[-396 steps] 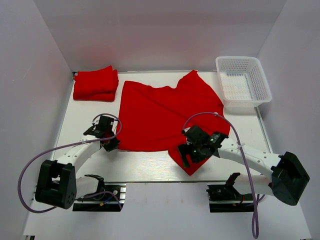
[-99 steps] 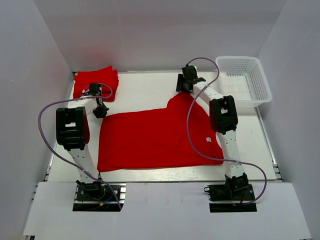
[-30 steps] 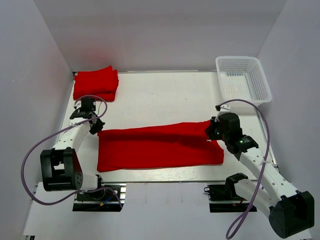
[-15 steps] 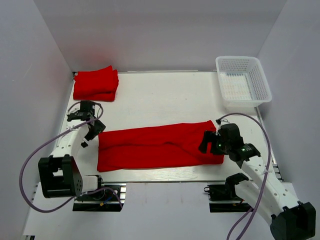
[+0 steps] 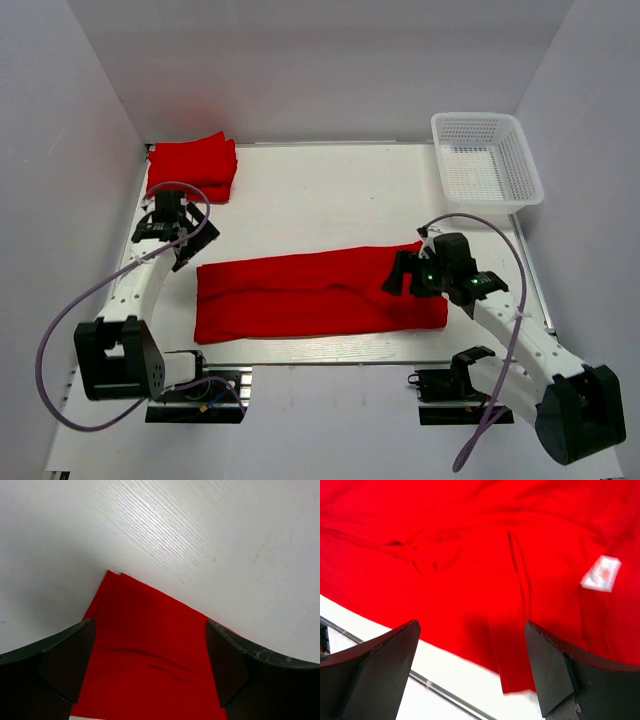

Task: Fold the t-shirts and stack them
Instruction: Fold the other side of the tshirt into a rectangle, then rotate the tshirt 90 degrees

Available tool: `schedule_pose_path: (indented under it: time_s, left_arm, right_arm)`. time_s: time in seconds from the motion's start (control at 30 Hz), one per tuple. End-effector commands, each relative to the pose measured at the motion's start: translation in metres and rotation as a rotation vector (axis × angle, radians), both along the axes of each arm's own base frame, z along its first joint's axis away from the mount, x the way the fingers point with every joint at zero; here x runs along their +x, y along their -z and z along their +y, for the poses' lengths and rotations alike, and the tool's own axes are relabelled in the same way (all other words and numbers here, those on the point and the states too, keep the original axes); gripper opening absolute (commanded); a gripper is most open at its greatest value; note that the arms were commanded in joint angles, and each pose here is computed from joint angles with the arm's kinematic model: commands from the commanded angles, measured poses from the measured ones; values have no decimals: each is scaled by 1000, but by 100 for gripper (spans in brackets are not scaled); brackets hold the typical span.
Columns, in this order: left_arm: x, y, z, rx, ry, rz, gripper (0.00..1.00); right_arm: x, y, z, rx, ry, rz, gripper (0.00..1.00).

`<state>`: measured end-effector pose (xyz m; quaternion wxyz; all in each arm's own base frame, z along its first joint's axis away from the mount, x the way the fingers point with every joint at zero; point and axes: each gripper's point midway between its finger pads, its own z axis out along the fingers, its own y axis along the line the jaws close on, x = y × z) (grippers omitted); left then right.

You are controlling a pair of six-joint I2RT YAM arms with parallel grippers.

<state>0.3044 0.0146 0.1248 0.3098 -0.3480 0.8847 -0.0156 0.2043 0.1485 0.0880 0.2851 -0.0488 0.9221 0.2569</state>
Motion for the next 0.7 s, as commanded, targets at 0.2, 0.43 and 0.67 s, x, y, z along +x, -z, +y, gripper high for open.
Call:
schedule_pose_path:
  time_s: [0.2, 0.43, 0.67]
  left_arm:
    - [22, 42, -57, -136, 285, 9, 100]
    - [-9, 100, -67, -148, 299, 186, 100]
    - [-60, 134, -41, -68, 150, 374, 100]
  right_arm:
    - [44, -10, 32, 76, -98, -107, 90]
    - [52, 2, 13, 2, 30, -69, 90]
    - [56, 32, 1, -61, 150, 43, 90]
